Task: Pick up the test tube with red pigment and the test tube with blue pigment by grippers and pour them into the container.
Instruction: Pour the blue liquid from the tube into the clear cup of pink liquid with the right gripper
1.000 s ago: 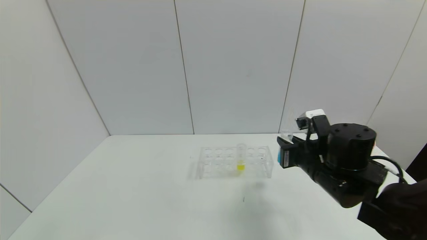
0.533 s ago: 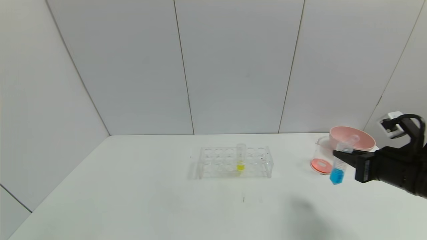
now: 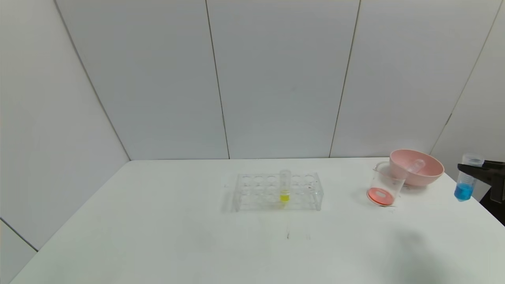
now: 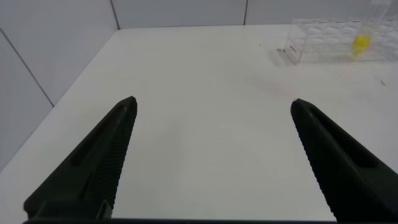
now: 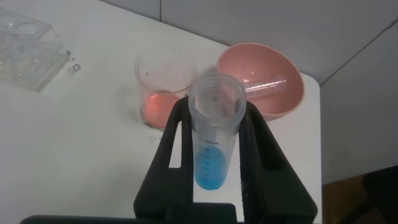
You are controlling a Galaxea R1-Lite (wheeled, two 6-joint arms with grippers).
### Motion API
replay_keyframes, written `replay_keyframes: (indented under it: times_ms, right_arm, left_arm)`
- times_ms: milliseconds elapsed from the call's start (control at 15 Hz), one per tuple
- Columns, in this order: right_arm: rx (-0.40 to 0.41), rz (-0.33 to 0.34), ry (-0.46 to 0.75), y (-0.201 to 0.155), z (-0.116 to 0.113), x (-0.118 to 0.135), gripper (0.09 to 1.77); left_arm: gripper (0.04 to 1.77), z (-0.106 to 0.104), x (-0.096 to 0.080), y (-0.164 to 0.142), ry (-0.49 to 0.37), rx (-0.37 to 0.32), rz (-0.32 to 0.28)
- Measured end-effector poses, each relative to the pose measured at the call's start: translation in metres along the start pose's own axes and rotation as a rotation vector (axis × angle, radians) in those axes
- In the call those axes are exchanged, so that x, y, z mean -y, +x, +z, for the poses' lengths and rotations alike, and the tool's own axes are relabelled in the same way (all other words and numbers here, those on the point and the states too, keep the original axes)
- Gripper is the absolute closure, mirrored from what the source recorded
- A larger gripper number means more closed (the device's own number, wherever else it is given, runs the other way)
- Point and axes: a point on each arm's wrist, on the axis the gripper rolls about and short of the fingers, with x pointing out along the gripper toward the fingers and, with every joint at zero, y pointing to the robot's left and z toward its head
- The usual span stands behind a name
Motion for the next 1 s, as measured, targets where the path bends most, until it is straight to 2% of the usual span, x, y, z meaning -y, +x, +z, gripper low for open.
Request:
replay_keyframes:
  times_ms: [133, 333, 467, 667, 1000]
  right_arm:
    - [-0.004, -0.006, -0.068, 0.019, 0.004, 0.015, 1.37]
    - [-0.037, 0.003, -0.133, 0.056, 0.007, 0.024, 1.37]
    - [-0.063, 0.041, -0.149, 0.078, 0.012, 0.025, 1.37]
    - [-0.163, 0.131, -0.204, 0.098, 0.021, 0.026, 1.37]
    - [-0.303, 0.258, -0.334, 0.104, 0.045, 0.031, 1.37]
  left_arm:
    - [0.05, 0.0, 0.0, 0.0, 0.0, 0.0, 0.0]
    - [0.05, 0.0, 0.0, 0.0, 0.0, 0.0, 0.0]
    - [0.05, 0.0, 0.0, 0.0, 0.0, 0.0, 0.0]
    - [0.05, 0.0, 0.0, 0.0, 0.0, 0.0, 0.0]
    - [0.05, 0.0, 0.0, 0.0, 0.0, 0.0, 0.0]
